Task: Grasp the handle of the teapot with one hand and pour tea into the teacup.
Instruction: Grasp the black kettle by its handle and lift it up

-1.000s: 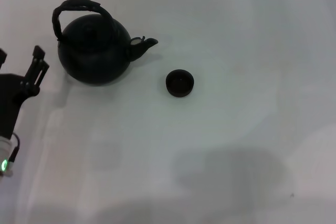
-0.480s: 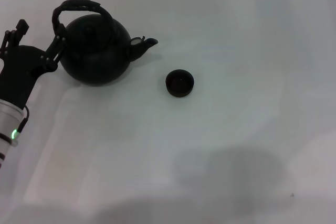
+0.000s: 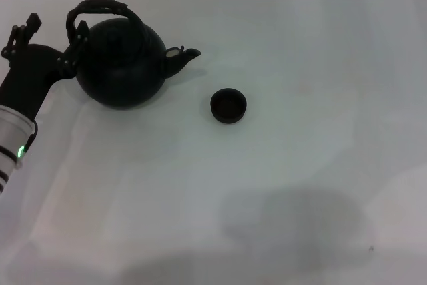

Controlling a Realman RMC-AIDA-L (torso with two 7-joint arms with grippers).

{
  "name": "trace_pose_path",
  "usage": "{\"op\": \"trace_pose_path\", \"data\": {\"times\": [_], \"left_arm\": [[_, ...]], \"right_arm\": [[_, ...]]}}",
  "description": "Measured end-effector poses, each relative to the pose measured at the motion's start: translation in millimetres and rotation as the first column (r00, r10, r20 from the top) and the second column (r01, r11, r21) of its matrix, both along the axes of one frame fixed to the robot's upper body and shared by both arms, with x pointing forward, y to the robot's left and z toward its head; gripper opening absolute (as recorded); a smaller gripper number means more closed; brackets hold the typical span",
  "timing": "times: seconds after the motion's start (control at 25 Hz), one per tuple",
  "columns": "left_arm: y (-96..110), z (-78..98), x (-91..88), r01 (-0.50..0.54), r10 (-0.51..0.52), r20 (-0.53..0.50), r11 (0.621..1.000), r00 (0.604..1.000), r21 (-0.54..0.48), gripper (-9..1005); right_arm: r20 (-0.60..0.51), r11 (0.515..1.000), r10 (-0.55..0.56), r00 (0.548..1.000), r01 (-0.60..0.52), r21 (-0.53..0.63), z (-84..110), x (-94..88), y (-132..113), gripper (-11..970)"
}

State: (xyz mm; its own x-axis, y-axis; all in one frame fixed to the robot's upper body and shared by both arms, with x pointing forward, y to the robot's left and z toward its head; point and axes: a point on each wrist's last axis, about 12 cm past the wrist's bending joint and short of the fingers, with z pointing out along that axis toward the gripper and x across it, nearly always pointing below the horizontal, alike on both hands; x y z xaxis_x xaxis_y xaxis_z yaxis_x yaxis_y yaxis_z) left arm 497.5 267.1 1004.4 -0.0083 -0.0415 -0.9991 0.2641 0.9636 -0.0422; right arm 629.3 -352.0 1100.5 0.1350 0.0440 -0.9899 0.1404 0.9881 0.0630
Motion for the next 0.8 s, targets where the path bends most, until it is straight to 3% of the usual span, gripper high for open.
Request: {"op": "trace_pose_path", "data": {"times": [0.16,0.44,0.8], "left_arm": [[-3.2,1.5,10.8,0.015,-0.015,-0.014,1.0,1.0,0.026,835],[-3.9,0.5,12.3,0.018,-0.017,-0.027,0.999,0.999,0.032,806],[-3.6,-3.0,6.8,0.015,-0.014,-0.041,1.0,0.999,0.028,484]], "right_arm": [[0.002,1.0,0.012,1.0,-0.012,-0.005,1.6,1.9,2.4,824],[0.001,1.0,0.017,1.0,-0.017,-0.005,2.5,3.5,3.9,825],[-0.001,1.0,0.02,1.0,-0.02,-0.001,2.4,4.5,5.4,824]]}}
